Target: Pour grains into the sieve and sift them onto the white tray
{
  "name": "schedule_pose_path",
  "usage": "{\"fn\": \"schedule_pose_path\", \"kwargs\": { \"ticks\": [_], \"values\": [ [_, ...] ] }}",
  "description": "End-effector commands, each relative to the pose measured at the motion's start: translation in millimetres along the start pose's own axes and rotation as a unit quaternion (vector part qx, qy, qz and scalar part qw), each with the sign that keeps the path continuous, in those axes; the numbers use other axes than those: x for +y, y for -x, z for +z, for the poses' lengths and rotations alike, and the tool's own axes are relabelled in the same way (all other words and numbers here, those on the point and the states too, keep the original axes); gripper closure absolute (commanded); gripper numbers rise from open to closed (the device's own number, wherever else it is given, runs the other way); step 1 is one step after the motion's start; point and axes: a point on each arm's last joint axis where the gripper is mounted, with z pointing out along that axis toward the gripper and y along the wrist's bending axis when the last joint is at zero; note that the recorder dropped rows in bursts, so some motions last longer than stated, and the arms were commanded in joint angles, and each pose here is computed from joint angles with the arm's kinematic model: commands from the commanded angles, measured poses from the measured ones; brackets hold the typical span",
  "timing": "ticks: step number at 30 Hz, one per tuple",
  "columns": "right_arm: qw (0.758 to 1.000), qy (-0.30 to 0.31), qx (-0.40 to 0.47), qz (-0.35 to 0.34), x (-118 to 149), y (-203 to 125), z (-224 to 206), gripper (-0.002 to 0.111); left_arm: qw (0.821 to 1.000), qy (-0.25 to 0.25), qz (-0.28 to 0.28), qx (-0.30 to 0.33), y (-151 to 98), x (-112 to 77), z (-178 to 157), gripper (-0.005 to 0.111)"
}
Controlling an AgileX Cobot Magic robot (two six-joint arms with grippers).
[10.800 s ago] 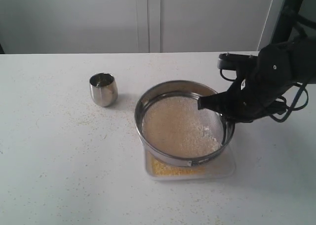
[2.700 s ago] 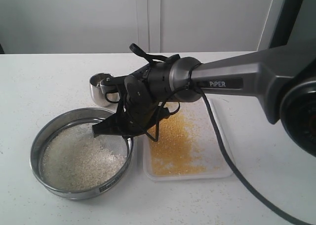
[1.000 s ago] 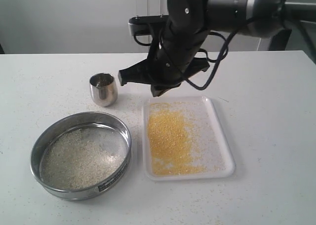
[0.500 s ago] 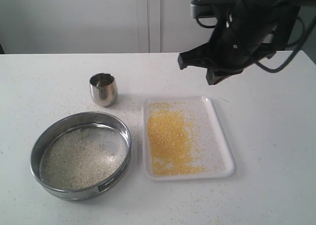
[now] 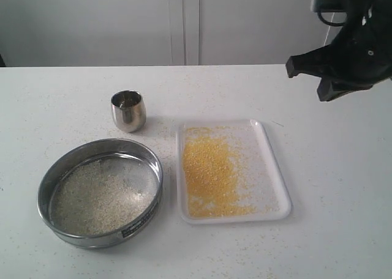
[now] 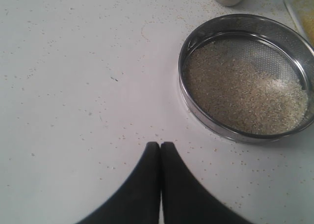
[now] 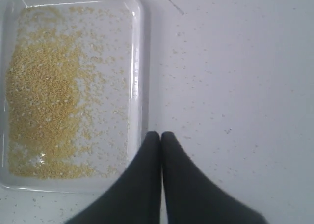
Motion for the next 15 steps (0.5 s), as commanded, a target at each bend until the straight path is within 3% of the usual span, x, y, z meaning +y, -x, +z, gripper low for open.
{"fn": "schedule_pose_path", "kwargs": {
  "ticks": [1, 6, 15],
  "values": [
    [1.0, 0.011, -0.012, 0.024, -18, -7, -8, 0.108, 1.0, 0.0, -0.002, -0.001, -1, -0.2, -1, 0.107],
    [0.998, 0.002, -0.029, 0.053, -34, -22, -18, 0.108, 1.0, 0.0, -0.002, -0.001, -1, -0.2, -1, 0.107],
    [0.997, -0.031, -0.06, 0.026, -39, -42, -37, 0.108, 1.0, 0.0, -0.002, -0.001, -1, -0.2, -1, 0.107]
  ]
}}
